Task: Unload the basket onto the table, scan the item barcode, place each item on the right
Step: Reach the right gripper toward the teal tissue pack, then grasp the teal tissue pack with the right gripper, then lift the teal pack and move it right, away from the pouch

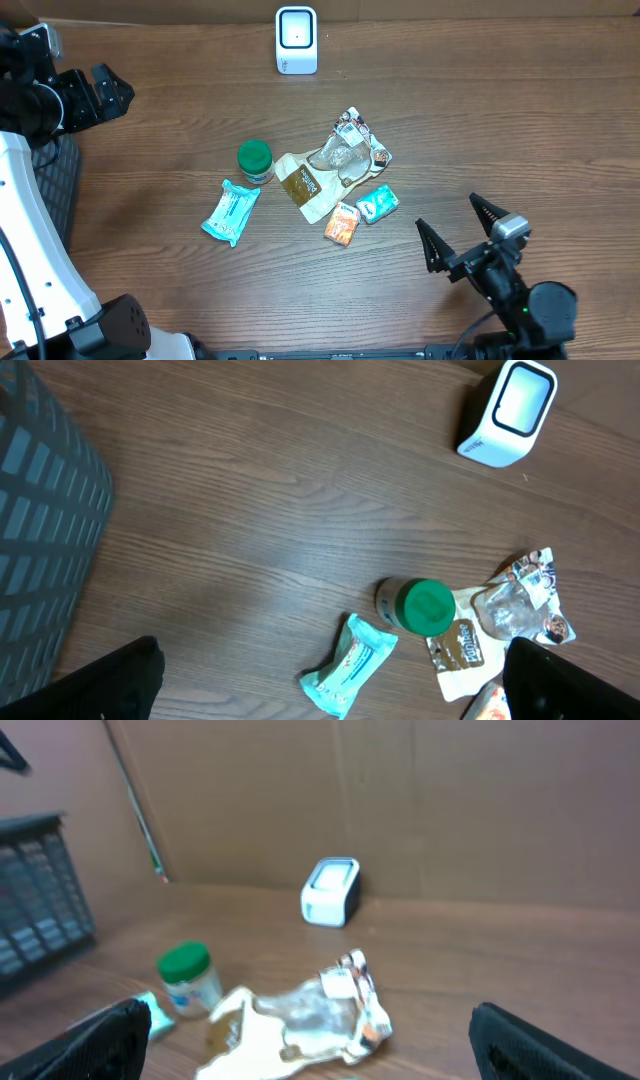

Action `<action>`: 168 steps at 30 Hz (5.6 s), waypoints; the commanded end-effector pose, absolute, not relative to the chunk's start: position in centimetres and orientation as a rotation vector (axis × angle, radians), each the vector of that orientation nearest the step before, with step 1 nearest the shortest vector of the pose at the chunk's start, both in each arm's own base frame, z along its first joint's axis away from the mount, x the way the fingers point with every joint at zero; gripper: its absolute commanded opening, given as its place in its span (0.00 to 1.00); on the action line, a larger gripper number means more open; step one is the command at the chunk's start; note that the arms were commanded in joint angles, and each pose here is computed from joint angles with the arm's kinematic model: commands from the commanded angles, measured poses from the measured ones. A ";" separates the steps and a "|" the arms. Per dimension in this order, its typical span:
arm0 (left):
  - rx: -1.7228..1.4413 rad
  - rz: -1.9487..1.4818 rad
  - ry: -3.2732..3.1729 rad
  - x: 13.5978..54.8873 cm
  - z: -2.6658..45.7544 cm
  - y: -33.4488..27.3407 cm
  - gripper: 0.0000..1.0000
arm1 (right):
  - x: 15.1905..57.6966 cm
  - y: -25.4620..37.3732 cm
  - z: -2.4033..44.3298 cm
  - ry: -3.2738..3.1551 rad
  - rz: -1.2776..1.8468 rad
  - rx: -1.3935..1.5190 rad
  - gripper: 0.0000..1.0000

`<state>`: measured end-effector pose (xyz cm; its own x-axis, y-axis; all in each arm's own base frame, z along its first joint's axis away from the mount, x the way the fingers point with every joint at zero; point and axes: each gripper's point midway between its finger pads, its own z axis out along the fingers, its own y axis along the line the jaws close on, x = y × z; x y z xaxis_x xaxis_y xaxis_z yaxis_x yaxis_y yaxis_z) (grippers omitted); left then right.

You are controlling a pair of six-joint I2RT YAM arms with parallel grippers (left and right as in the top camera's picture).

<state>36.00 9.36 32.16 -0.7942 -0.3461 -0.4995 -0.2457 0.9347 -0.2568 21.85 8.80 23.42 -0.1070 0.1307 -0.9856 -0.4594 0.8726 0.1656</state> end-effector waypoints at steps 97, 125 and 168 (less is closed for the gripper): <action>-0.380 -0.246 2.511 36.0 32.9 9.0 1.00 | 29.4 14.5 -0.1 2.949 0.427 0.225 0.36; -0.379 -0.246 2.511 36.0 32.9 9.0 1.00 | 34.8 16.4 7.6 2.854 0.578 0.083 0.13; -0.380 -0.247 2.511 36.0 32.9 9.0 0.99 | 32.3 9.0 11.8 2.956 0.532 0.291 0.51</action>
